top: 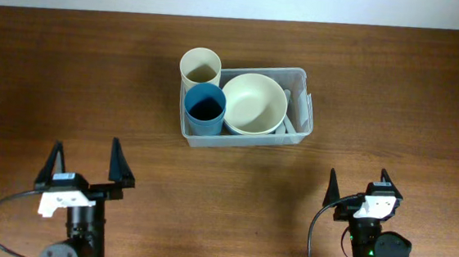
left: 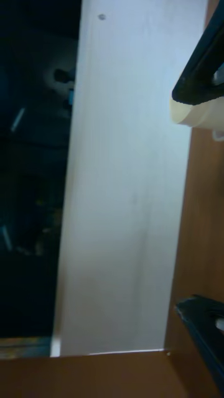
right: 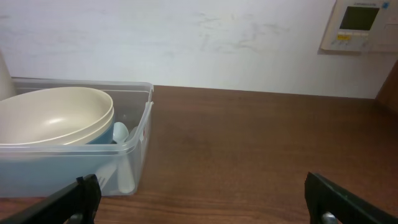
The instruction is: Pack container
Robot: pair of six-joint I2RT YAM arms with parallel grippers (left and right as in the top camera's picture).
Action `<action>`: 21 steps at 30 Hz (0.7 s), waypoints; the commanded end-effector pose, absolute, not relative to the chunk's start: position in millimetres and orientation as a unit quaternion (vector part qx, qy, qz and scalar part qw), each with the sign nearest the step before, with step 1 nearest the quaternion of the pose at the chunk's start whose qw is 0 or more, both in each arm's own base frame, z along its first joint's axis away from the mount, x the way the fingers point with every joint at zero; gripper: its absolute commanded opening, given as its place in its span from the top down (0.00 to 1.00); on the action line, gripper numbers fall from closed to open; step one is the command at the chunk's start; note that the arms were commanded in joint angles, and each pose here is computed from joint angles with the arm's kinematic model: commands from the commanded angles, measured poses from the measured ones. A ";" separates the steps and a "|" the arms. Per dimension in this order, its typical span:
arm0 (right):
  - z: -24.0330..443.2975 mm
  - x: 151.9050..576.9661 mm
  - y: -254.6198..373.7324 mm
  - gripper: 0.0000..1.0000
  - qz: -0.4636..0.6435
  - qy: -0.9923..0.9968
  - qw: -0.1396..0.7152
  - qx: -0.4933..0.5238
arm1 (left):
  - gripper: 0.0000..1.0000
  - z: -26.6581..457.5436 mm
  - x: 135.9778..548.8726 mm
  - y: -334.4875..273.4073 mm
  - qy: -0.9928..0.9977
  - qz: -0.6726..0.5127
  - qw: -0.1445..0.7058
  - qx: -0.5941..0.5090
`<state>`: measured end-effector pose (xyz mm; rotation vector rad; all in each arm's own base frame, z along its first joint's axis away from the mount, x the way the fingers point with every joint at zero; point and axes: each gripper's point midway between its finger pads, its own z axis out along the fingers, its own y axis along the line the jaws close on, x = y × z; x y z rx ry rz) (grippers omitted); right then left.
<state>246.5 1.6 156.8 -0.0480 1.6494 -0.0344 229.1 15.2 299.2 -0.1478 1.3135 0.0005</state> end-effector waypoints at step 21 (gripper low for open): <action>155.2 246.2 0.2 0.01 -0.014 0.735 0.678 -0.017 | 0.00 215.2 243.3 5.0 0.647 -0.008 0.762 -0.034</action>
